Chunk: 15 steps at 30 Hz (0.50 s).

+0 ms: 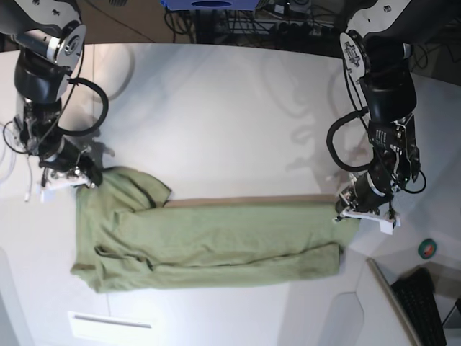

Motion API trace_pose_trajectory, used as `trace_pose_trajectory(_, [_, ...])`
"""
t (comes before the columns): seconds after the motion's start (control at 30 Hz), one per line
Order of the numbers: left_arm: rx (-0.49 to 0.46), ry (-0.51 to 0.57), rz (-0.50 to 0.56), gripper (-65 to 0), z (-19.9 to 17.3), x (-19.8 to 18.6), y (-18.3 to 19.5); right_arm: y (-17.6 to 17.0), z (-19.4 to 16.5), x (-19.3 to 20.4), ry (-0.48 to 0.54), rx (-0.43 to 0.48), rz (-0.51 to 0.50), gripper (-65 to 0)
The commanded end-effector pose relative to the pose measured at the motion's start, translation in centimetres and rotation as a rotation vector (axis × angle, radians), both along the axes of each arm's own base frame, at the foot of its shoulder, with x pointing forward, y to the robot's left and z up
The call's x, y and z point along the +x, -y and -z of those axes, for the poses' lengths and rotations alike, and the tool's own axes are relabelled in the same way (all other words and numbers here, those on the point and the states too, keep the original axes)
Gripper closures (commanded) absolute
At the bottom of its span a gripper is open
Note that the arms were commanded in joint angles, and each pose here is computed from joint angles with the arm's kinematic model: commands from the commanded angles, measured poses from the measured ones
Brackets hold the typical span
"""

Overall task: Layout the t-shirt on the table in an organized manner, then fold the t-shirt properly
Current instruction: 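Grasp both ends of the folded shirt with both grippers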

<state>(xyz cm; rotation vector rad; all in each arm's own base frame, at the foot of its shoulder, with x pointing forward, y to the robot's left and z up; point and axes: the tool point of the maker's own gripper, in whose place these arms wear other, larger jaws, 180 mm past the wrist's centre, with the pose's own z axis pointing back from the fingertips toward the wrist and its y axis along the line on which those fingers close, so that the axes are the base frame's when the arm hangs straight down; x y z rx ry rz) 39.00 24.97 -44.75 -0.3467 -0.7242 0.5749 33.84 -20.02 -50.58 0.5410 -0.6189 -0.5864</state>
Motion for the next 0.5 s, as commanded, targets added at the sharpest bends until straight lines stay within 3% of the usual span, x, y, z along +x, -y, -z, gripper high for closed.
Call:
trace_pose_trajectory(0.0, [0.019,0.049,-0.01,0.0,-1.9,1.0,-0.9,1.3,-1.3,0.6,0.027,-0.032,-0.012,0.0])
trace_pose_trajectory(0.1, [0.059,0.07,0.009,0.0,-3.7,0.4,-1.3,2.9,-3.4,-0.7,0.02,-0.116,-0.076,0.0])
trace_pose_trajectory(0.27, [0.106,0.124,0.053,0.0,-7.7,0.5,-1.2,5.5,-9.6,-1.8,-0.004,-0.259,-0.051,0.0])
trace_pose_trajectory(0.37, [0.045,0.159,0.011,0.0,-9.4,1.7,-0.7,3.7,-13.2,-0.2,0.002,-0.314,-0.146,0.0])
trace_pose_trajectory(0.47, [-0.025,0.119,-0.031,0.0,-8.8,3.6,1.1,1.2,-13.0,2.5,-0.027,-0.347,-0.257,0.0])
